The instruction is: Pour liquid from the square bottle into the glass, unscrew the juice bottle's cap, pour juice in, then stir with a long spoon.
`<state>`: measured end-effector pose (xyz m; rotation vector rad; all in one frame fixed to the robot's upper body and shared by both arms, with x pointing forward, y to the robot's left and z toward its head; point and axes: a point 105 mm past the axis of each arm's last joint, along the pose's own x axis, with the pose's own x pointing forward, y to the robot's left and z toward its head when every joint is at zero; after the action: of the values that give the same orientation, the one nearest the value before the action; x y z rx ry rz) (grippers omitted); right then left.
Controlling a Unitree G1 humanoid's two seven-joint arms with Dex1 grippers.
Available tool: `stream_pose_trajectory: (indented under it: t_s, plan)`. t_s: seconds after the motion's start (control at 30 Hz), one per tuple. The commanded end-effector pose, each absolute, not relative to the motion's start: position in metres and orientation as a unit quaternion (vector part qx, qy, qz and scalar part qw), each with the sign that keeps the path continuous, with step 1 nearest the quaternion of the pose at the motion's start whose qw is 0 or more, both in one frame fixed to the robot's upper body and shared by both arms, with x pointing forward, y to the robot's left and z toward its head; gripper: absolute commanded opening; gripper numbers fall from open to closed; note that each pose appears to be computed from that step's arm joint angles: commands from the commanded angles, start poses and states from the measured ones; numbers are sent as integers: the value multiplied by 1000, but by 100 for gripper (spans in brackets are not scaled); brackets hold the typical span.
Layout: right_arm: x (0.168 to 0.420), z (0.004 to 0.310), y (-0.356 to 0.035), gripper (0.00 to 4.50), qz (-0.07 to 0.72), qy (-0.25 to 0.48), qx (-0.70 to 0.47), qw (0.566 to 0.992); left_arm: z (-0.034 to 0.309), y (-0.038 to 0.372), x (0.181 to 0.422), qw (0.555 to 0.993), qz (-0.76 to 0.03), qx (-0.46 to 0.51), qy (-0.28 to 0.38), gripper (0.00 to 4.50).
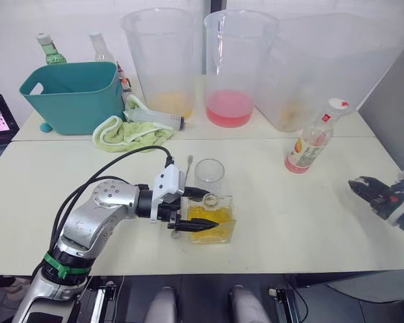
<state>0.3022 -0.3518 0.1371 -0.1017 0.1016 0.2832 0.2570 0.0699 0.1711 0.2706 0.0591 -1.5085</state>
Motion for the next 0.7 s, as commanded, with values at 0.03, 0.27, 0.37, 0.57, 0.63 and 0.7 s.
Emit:
stream_pose_trajectory:
  t_s: [0.03,0.27,0.37,0.57,0.63,0.7]
  plan:
    - [305,145,-353,107,136,29,-67,988,189,69,253,719,-684,125,-9,279]
    - [310,131,-344,107,137,35,-57,988,185,69,252,719,-683,128,-9,279]
    - [310,130,-342,157,131,30,-49,990,184,69,254,722,-678,133,-13,279]
    - [308,134,-341,382,128,24,-58,990,182,68,252,715,-685,137,-12,279]
    - [307,142,-344,447,124,14,-64,990,182,69,252,714,-686,137,-12,279]
    - [304,155,-345,450,129,1,-67,989,183,70,252,713,-687,137,-12,279]
